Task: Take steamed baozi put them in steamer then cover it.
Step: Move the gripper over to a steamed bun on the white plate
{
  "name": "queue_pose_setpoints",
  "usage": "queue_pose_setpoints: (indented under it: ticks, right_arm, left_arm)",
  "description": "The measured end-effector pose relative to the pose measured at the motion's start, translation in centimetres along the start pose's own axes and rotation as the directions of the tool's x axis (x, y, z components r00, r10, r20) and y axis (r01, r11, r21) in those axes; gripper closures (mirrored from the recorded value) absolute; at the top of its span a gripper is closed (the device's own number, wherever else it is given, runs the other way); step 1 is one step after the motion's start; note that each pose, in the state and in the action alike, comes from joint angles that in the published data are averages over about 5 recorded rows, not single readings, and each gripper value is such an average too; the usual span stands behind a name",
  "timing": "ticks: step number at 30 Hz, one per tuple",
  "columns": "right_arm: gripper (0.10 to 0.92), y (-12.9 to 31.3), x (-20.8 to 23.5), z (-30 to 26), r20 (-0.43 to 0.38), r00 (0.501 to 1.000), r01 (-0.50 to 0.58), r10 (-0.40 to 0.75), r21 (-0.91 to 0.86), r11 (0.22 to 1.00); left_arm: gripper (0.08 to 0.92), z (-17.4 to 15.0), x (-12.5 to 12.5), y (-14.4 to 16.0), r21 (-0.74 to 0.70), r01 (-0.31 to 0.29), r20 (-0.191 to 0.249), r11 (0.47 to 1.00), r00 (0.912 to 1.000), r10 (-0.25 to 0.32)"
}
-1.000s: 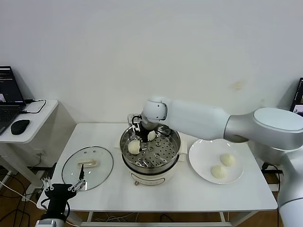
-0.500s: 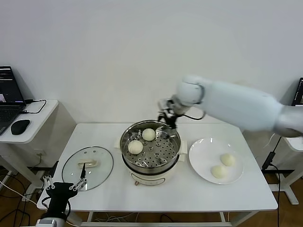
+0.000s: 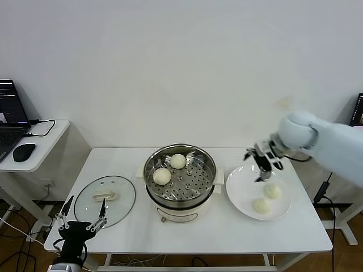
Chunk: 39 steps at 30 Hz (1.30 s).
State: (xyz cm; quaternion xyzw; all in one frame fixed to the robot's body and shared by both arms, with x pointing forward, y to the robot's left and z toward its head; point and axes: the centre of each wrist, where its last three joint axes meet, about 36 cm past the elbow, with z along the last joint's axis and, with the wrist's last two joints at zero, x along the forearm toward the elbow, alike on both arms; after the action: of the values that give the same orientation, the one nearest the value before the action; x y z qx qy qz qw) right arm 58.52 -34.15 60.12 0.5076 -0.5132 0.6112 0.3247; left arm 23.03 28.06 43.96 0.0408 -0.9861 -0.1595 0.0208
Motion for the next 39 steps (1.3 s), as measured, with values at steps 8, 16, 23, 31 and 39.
queue_pose_setpoints:
  ticks: [8,16,23,31,39]
  right_arm:
    - [0.200,3.8,-4.0,2.4,-0.030,0.999,0.031,-0.032,-0.049,0.998]
    - [0.200,6.1,-7.1,3.2,-0.042,0.998,0.050,-0.053,-0.082,0.995]
    - [0.200,7.0,-9.4,3.2,-0.046,0.998,0.047,-0.052,-0.117,0.992]
    - [0.200,7.1,-11.6,2.8,-0.044,0.998,0.036,-0.043,-0.152,0.988]
    - [0.201,6.5,-13.4,2.1,-0.040,0.998,0.040,-0.047,-0.173,0.984]
  left_arm:
    - [0.177,0.2,0.3,0.2,-0.011,0.005,-0.013,1.000,0.9999,-0.006]
    - [0.177,0.3,0.5,0.5,-0.017,0.013,-0.021,1.000,0.9997,-0.013]
    - [0.177,0.6,0.5,0.6,-0.020,0.016,-0.025,1.000,0.9996,-0.016]
    - [0.177,0.7,0.3,0.7,-0.024,0.017,-0.024,1.000,0.9996,-0.018]
    - [0.177,1.0,0.2,0.7,-0.023,0.020,-0.029,1.000,0.9994,-0.021]
